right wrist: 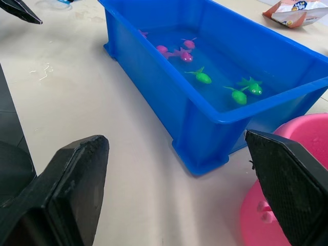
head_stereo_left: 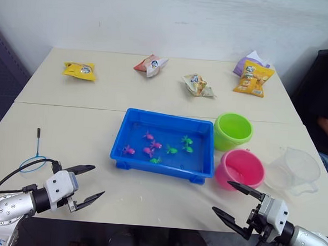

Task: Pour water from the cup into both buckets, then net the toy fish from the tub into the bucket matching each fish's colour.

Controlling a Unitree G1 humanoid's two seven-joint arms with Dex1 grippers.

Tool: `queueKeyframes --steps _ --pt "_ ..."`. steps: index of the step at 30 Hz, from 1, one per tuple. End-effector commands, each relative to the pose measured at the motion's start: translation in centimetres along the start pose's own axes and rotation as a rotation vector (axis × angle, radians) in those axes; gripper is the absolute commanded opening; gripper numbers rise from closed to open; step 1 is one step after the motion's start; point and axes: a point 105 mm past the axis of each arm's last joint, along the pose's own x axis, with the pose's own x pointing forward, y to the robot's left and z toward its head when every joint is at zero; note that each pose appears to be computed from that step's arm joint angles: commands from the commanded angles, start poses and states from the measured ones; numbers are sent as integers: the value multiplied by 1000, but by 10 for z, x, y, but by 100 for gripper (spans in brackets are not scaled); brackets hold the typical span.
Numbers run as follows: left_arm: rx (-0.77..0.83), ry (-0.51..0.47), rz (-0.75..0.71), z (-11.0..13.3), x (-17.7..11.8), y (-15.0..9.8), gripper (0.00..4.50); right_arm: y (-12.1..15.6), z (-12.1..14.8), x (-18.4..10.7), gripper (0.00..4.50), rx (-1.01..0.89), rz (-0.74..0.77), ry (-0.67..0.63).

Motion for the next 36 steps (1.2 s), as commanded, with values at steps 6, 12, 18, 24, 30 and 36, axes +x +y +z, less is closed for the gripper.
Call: queueKeyframes --steps 6,12,18,24,30,36 --pt "-130 -203 -324 73 17 -35 447 -8 27 -52 450 58 -336 -42" --pt "-124 -296 -407 97 36 -38 447 8 16 -113 450 184 -854 10" --pt "-47 -350 -479 114 58 -34 447 1 -14 -164 450 188 -1253 127" --pt "34 -390 -560 135 69 -39 447 -31 -35 -165 450 266 -1348 141" --pt "55 -389 -584 142 74 -42 447 -68 -47 -172 450 268 -1477 124" --pt "49 -382 -571 144 74 -43 447 -83 -55 -165 450 258 -1480 101"
